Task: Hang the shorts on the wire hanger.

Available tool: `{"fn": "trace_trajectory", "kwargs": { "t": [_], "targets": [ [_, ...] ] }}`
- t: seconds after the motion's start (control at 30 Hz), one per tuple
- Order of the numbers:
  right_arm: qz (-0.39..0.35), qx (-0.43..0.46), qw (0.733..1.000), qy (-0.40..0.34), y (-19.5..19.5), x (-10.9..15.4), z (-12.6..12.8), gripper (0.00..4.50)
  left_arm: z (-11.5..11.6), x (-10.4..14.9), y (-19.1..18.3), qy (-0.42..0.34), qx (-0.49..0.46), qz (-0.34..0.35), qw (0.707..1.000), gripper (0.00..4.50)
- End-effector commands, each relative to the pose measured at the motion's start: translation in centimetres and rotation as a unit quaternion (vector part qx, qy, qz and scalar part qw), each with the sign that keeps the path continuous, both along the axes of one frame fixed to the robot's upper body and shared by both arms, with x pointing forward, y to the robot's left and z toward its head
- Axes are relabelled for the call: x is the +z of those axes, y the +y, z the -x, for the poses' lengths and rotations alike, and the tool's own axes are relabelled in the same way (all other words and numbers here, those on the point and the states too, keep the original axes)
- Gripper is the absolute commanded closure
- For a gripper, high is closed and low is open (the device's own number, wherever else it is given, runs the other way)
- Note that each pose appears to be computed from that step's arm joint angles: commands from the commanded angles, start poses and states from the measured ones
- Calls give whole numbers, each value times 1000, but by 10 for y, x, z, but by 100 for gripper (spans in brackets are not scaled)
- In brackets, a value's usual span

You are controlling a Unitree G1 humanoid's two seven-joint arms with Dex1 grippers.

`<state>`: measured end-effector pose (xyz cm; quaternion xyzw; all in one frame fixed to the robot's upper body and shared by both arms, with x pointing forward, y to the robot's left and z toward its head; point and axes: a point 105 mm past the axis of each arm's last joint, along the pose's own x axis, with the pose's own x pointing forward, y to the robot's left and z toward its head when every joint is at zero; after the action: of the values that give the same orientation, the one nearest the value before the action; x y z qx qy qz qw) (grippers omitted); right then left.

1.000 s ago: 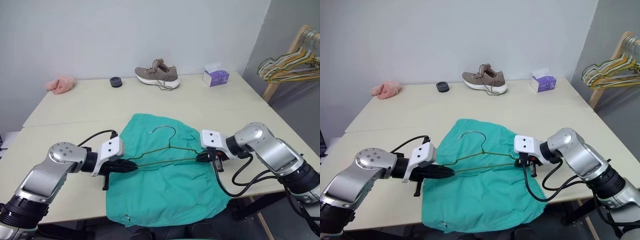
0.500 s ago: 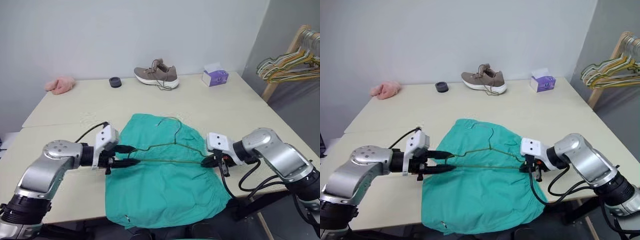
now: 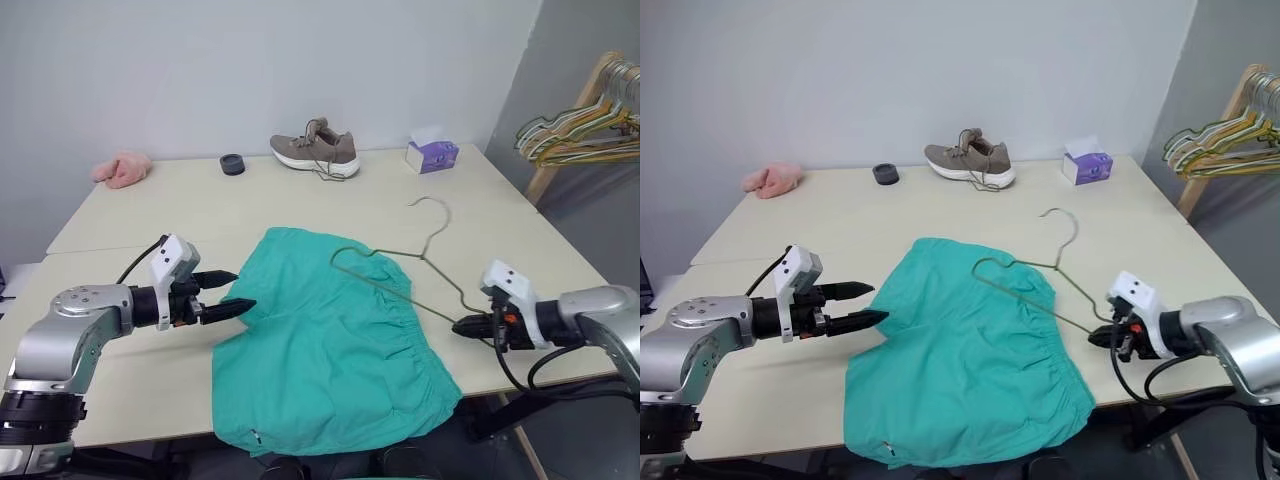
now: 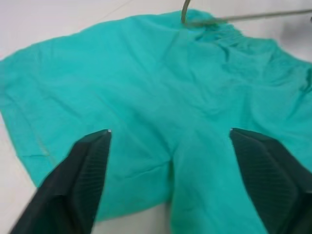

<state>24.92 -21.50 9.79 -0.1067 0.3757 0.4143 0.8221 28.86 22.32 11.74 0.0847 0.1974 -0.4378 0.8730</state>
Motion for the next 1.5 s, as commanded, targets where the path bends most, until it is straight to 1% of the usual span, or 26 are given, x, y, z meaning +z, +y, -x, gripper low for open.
{"fn": "trace_trajectory", "kwargs": {
  "t": [0.03,0.13,0.27,0.47,0.57,0.63,1.03,1.2,1.33,1.5],
  "targets": [
    [7,-51,999,1,-26,4,12,450,0,3,-11,-28,-30,-17,999,4],
    [1,-78,997,27,-40,0,34,450,3,5,-20,-30,-56,-11,998,4],
    [-15,-92,994,58,-45,-2,57,450,9,10,-28,-24,-89,5,996,4],
    [-33,-118,989,86,-49,-8,73,450,12,8,-29,-13,-111,-1,994,4],
    [-36,-122,987,98,-46,-14,74,450,10,8,-28,-16,-107,-5,994,4],
    [-41,-107,988,102,-40,-16,75,450,9,8,-28,-17,-107,-7,994,4],
    [-52,-37,993,97,-17,-4,67,450,7,4,-21,-21,-93,-13,995,4],
    [-54,-63,989,121,-13,-20,56,450,5,3,-18,-25,-86,-16,996,4],
    [-83,-83,983,141,-6,-24,43,450,5,2,-17,-27,-83,-17,996,4],
    [-110,-91,975,169,5,-26,36,450,5,1,-15,-31,-78,-21,996,4]
  ]
}}
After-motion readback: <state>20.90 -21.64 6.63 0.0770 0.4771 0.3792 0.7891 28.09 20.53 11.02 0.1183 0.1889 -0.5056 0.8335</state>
